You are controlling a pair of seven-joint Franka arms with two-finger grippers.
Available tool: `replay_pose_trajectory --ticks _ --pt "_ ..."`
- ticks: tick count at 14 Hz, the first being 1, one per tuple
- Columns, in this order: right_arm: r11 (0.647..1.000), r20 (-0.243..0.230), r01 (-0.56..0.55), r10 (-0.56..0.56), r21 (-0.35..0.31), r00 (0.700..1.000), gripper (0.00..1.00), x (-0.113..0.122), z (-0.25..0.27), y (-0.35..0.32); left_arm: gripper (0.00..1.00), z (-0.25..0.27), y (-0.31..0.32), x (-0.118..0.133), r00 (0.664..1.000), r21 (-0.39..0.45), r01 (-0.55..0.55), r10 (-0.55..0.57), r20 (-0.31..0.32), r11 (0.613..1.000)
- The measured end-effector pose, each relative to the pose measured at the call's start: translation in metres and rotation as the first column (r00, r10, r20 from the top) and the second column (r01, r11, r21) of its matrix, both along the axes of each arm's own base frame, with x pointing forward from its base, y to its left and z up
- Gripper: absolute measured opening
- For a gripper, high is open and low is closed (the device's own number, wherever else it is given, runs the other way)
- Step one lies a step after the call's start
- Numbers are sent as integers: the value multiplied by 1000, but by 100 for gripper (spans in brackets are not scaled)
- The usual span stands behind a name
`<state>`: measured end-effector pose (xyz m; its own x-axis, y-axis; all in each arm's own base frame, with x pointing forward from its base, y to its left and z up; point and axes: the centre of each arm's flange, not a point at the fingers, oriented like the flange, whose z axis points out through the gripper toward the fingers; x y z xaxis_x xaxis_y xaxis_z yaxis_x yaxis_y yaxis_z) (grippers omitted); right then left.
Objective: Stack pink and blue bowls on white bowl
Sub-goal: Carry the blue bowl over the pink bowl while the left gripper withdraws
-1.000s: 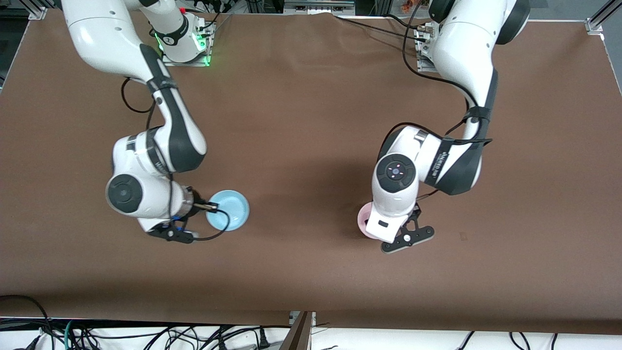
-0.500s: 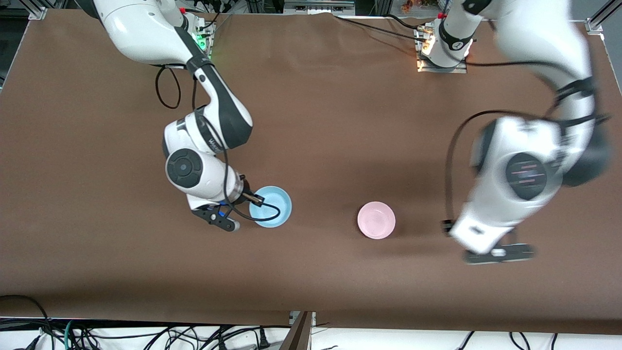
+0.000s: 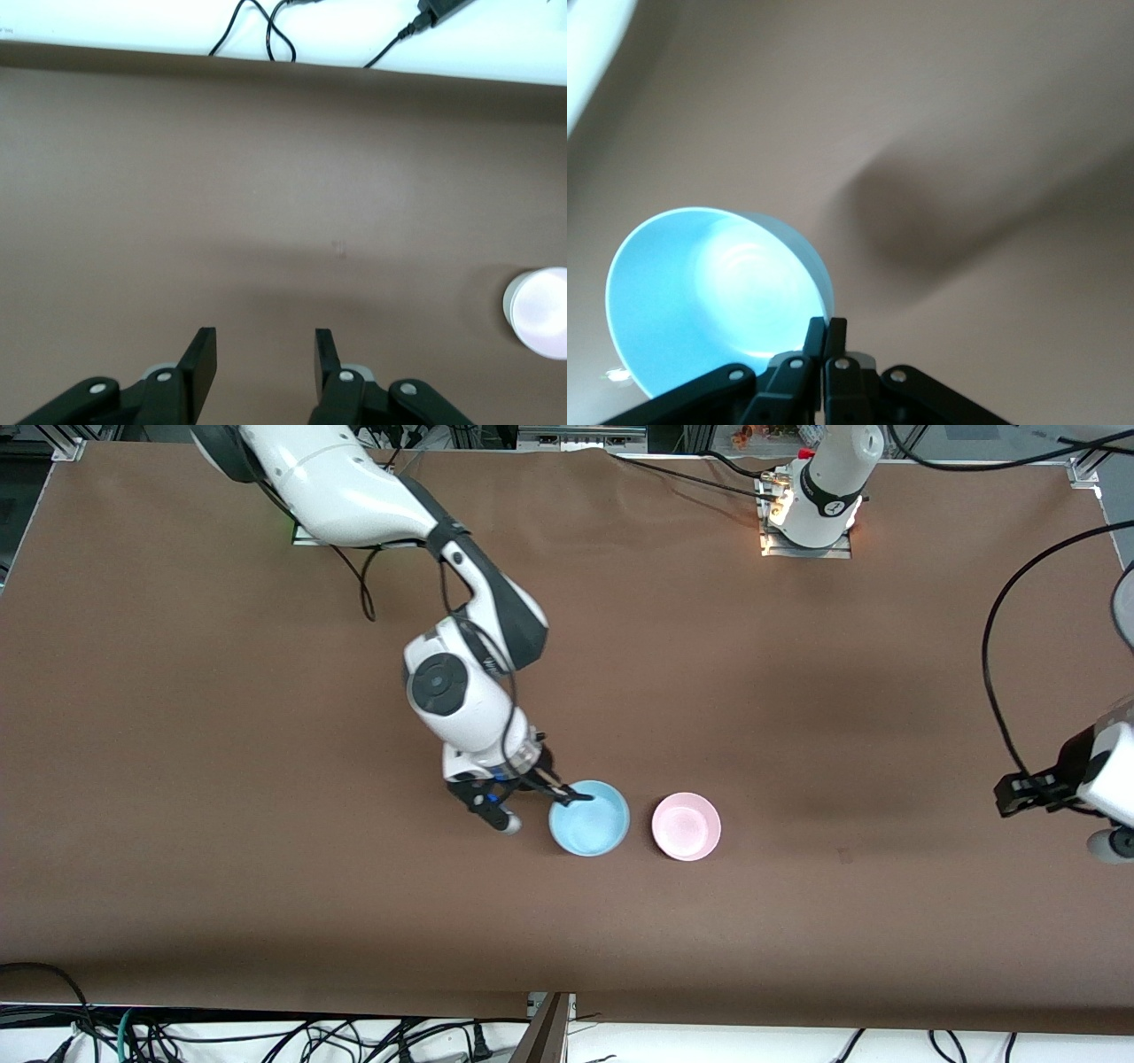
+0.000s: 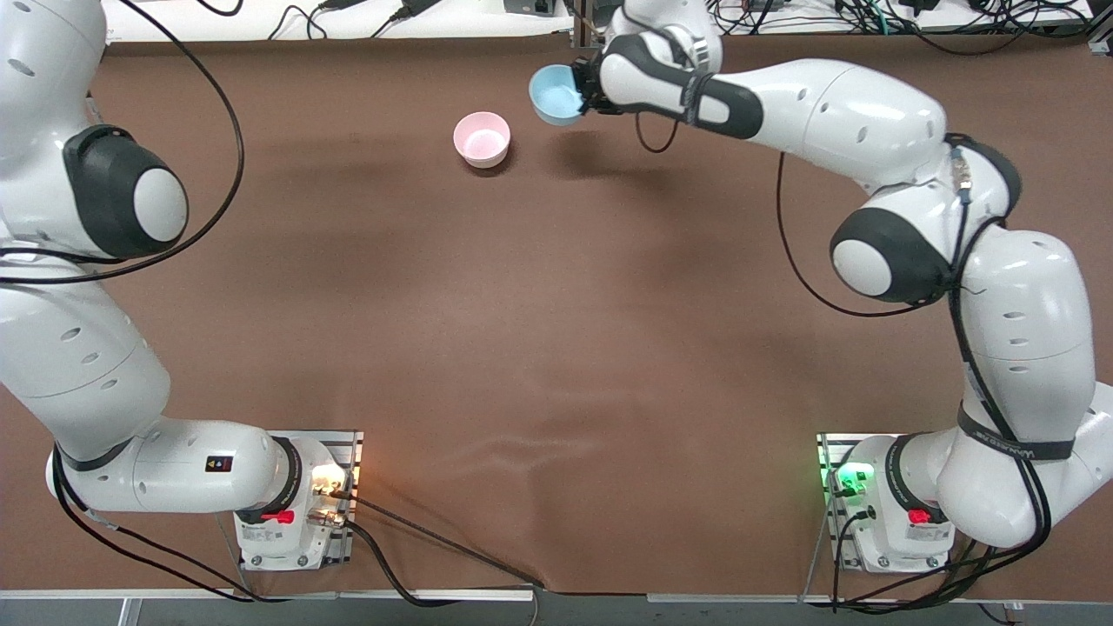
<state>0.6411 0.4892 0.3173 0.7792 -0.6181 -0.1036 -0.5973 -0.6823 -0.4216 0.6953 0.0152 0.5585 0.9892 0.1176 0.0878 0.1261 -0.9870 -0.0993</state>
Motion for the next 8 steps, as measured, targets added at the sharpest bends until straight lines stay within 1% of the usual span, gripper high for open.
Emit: replay_pose_trajectory --ticks 2,4,6,8 --pt "996 41 18 -21 83 999 2 -9 -9 27 53 3 5 -20 1000 -5 6 -6 21 1000" --pt "992 71 17 -27 129 997 2 -18 -16 45 54 0 4 -51 999 -10 15 -14 32 1000" --pt "986 93 22 -37 165 995 2 -30 -23 62 54 -6 -17 -88 1000 -20 3 -3 13 1000" --pt "978 123 29 -55 206 991 2 -43 -32 78 54 -17 -52 -110 998 -19 -55 55 3 998"
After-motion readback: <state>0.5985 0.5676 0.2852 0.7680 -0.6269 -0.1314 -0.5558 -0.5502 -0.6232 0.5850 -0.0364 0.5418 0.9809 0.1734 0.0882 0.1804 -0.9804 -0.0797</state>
